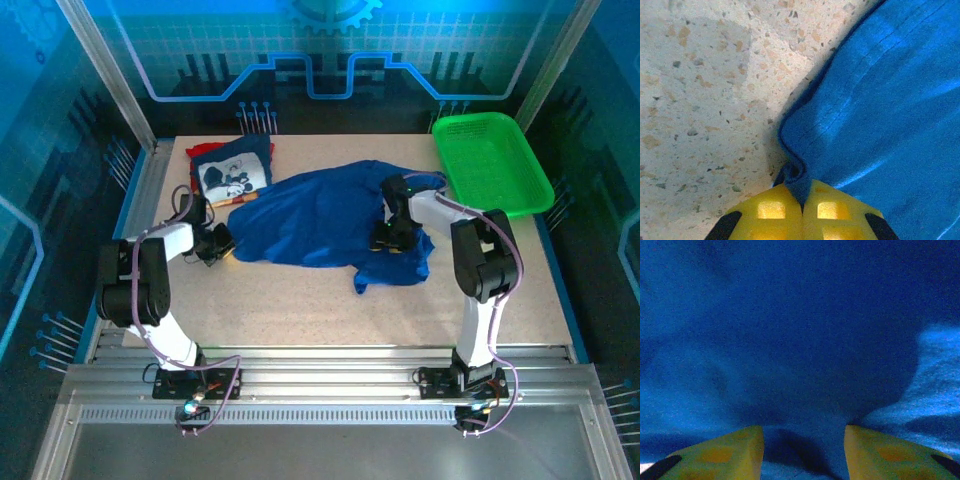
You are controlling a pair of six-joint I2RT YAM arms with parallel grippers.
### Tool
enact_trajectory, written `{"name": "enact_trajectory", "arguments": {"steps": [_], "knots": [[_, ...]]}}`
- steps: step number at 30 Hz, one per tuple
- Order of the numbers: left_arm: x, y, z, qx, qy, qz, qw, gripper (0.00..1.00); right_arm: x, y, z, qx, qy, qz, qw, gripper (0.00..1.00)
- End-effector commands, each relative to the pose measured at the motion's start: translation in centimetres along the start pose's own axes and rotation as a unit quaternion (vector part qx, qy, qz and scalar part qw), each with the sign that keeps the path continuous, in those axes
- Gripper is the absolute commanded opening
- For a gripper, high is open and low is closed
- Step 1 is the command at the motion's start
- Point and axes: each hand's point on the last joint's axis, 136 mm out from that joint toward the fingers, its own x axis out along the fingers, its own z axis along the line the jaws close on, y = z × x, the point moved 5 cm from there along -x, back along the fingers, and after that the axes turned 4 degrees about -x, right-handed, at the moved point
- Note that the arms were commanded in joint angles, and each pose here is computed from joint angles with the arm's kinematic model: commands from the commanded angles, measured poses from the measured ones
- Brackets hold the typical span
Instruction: Fold and stack the t-shirts
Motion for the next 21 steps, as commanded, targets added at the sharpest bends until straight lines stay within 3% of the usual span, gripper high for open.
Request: {"name": "enact_trajectory", "arguments": {"steps": [1, 12, 21], "knots": [[-0.2, 1.2, 1.0, 0.001, -0.011, 0.021, 1.000, 0.00, 0.2, -0.5, 0.9, -0.021, 0.000, -0.004, 1.000, 0.45], [0.0, 1.3, 1.2, 0.002, -0.011, 0.024, 1.000, 0.00, 1.2, 0.4, 1.2, -0.030, 0.003, 0.007, 1.000, 0.36], [-0.2, 1.3, 1.2, 0.005, -0.013, 0.021, 1.000, 0.00, -0.5, 0.2, 1.6, -0.040, -0.004, -0.012, 0.999, 0.05]]}}
